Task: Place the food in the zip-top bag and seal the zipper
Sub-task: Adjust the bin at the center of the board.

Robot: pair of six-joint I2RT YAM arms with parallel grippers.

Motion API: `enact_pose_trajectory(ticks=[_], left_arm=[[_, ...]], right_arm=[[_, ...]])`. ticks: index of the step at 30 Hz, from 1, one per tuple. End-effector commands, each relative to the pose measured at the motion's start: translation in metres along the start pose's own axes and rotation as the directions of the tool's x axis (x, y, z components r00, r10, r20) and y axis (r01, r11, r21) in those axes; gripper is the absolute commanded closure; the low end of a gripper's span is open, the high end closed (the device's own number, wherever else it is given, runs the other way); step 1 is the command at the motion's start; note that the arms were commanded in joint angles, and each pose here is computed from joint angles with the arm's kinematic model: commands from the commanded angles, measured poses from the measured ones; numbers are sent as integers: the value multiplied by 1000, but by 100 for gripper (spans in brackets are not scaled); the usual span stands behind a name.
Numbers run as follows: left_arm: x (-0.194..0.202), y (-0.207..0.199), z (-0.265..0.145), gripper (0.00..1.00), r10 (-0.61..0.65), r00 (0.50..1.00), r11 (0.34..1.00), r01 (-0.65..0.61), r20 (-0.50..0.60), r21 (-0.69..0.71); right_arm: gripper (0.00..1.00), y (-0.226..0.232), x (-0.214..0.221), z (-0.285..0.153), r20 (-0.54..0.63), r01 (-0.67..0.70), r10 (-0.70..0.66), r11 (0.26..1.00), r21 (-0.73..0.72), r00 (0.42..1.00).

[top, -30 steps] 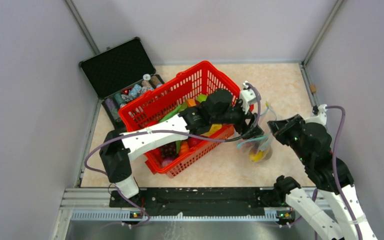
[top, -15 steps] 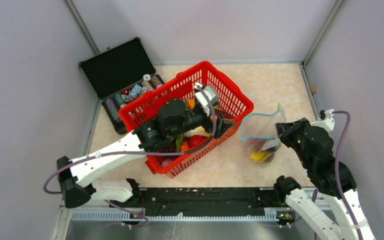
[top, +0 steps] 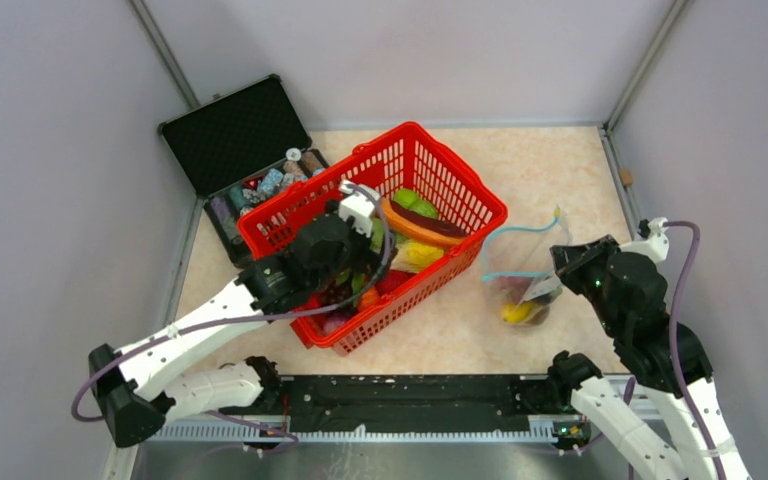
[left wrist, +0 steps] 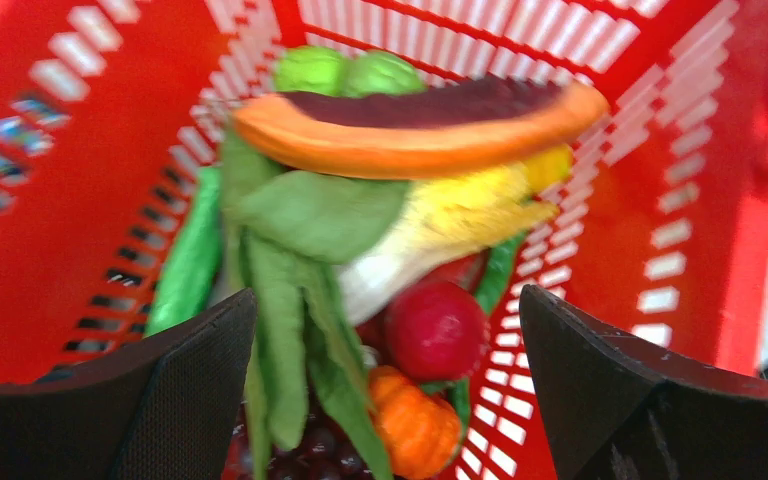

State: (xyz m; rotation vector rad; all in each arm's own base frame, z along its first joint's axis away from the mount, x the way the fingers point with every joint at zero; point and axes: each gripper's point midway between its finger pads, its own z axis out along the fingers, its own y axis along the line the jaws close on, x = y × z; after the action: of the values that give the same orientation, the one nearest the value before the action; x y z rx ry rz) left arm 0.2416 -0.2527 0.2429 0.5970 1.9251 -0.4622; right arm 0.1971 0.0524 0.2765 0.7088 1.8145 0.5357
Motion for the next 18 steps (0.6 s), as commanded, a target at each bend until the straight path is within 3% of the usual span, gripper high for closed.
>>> enact_pose_trajectory(ticks=[1,6,9,13,18], left_arm=[[-27,45,-19,1,-129,980,973,155,151,-173],[10,75,-8,1,-111,993,928,119,43,-354],[24,72,2,4,-93,995,936,72,-45,-343],[37,23,17,14,-17,991,997,8,-132,-72],[32,-34,25,16,30,995,983,-12,-97,185]], right_arm=[[96,10,-6,1,22,9,-8,999,-35,1000],[96,10,-6,2,18,17,-16,1000,-25,1000],[96,10,-4,5,13,16,-16,1000,-25,1000],[96,12,0,10,-6,22,-22,1000,-22,1000],[96,15,2,16,-14,21,-22,1000,-22,1000]])
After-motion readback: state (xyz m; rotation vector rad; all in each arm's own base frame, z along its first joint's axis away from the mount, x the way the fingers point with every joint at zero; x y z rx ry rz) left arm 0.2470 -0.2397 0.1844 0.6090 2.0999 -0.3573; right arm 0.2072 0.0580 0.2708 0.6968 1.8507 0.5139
